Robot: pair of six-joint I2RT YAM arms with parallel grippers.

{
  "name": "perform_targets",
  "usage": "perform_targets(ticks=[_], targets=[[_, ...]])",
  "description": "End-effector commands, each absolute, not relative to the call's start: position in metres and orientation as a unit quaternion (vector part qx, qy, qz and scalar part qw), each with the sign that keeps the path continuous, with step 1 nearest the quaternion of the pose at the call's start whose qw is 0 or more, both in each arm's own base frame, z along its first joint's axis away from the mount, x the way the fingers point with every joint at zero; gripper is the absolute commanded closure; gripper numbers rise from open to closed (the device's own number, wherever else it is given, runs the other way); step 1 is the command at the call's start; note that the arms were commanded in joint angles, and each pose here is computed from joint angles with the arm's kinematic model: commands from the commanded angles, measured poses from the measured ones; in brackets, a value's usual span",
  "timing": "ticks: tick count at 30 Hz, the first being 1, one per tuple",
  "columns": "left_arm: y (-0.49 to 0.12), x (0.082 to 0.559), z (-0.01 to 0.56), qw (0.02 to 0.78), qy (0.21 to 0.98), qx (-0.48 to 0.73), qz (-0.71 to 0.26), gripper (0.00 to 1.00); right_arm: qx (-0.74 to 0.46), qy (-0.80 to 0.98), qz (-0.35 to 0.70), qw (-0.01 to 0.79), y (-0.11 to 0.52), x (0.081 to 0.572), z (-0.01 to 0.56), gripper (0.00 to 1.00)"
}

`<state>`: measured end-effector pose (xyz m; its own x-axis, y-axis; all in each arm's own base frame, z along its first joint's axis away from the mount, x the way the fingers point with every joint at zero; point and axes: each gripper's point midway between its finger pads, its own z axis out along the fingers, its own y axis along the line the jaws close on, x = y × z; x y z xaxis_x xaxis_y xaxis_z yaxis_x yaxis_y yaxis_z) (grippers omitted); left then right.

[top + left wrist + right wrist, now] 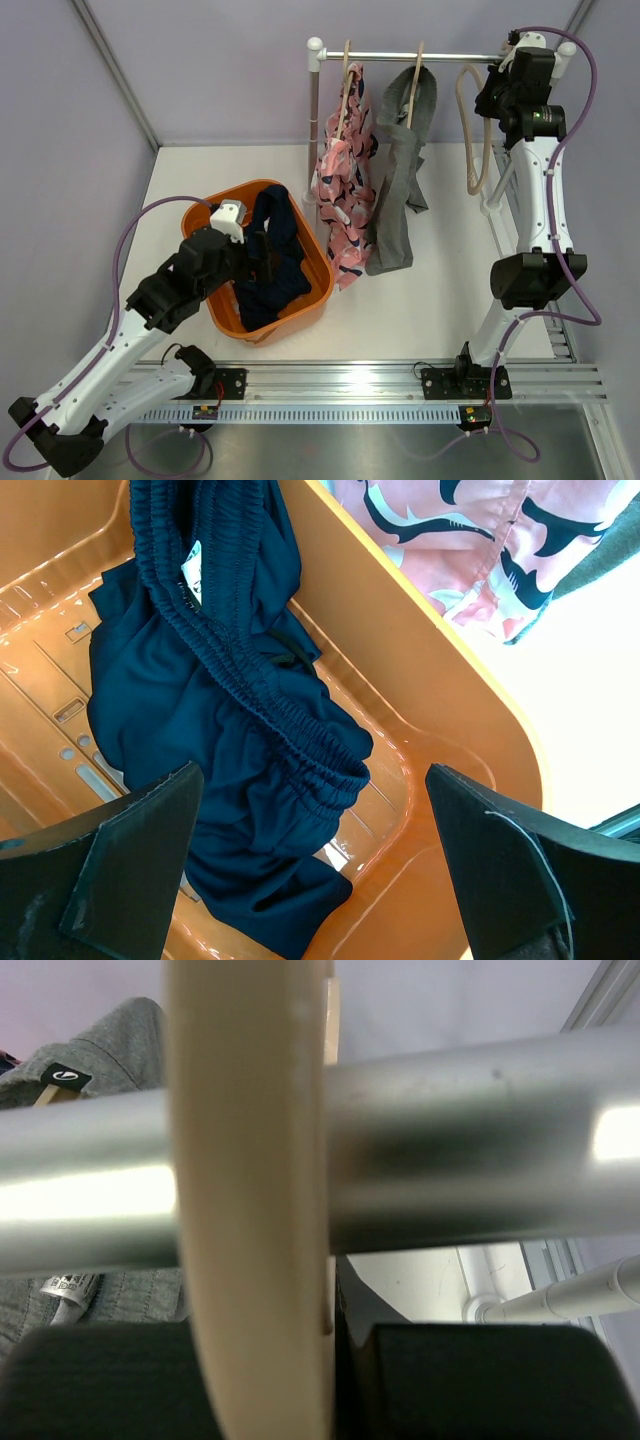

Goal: Remove the shorts from the hanger

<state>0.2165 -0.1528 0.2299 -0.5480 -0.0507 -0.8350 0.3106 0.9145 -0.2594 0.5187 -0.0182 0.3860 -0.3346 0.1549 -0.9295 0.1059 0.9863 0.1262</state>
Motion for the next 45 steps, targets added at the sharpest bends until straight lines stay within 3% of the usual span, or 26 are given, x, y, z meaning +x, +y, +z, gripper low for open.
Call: perform_targets(ticks=[1,17,32,45], targets=[[-0.159,0.218,0.236,0.477,0.851,0.082,-0.207,0.01,0.082,0.822,0.004,0.563,-0.023,0.514,0.377,1.00],[-0.156,0.220,0.231,0.474,0.855,0.077,-0.196,0.01,0.079,0.822,-0.018,0.564,-0.030,0.500,0.372,0.92],[-0.155,0.220,0.228,0.470,0.858,0.077,-0.191,0.01,0.086,0.812,-0.028,0.576,-0.034,0.493,0.384,0.74],[-0.156,0.220,0.226,0.466,0.861,0.079,-0.189,0.01,0.113,0.794,-0.053,0.595,-0.046,0.472,0.405,0.75]])
